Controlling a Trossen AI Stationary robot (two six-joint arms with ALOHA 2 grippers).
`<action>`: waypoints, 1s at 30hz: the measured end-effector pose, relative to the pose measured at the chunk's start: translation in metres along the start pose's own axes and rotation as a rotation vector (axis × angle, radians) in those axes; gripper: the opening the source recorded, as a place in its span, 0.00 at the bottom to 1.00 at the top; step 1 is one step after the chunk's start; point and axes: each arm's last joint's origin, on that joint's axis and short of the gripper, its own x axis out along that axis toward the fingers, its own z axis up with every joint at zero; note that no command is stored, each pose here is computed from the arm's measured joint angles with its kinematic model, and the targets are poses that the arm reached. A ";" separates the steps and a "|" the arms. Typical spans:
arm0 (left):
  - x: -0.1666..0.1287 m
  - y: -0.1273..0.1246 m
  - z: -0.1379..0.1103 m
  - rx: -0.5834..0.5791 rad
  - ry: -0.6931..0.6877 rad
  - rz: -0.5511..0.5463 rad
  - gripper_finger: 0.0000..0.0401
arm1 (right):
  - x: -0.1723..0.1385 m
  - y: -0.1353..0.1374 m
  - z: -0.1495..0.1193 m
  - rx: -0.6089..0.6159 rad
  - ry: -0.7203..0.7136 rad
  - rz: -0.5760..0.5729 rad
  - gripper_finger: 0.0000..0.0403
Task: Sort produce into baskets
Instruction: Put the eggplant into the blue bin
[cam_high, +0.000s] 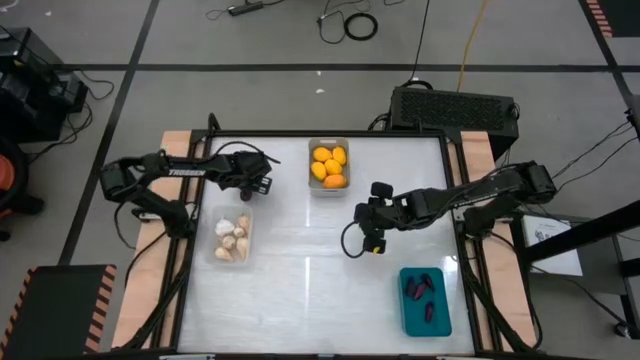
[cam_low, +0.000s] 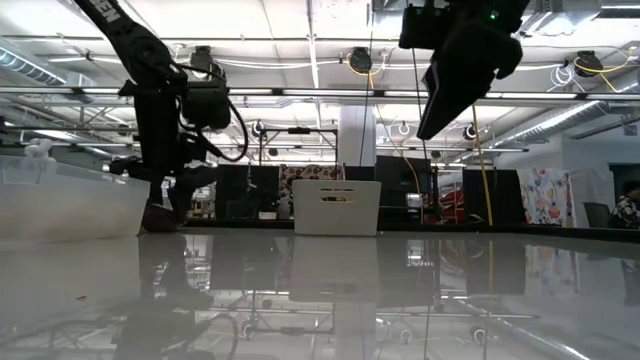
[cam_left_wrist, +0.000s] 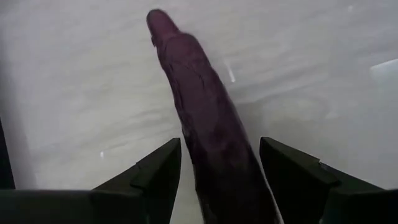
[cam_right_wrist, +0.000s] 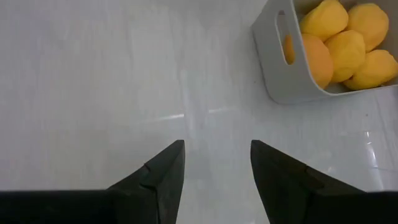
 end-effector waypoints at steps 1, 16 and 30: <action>0.003 0.000 0.000 0.003 0.009 0.007 0.56 | 0.001 -0.001 0.000 0.004 -0.003 0.000 0.44; 0.017 -0.006 0.000 0.065 0.017 0.021 0.46 | 0.003 -0.001 0.006 0.028 -0.063 0.031 0.44; 0.014 -0.024 0.017 0.138 -0.220 -0.080 0.35 | 0.006 -0.011 0.010 0.121 -0.080 0.017 0.44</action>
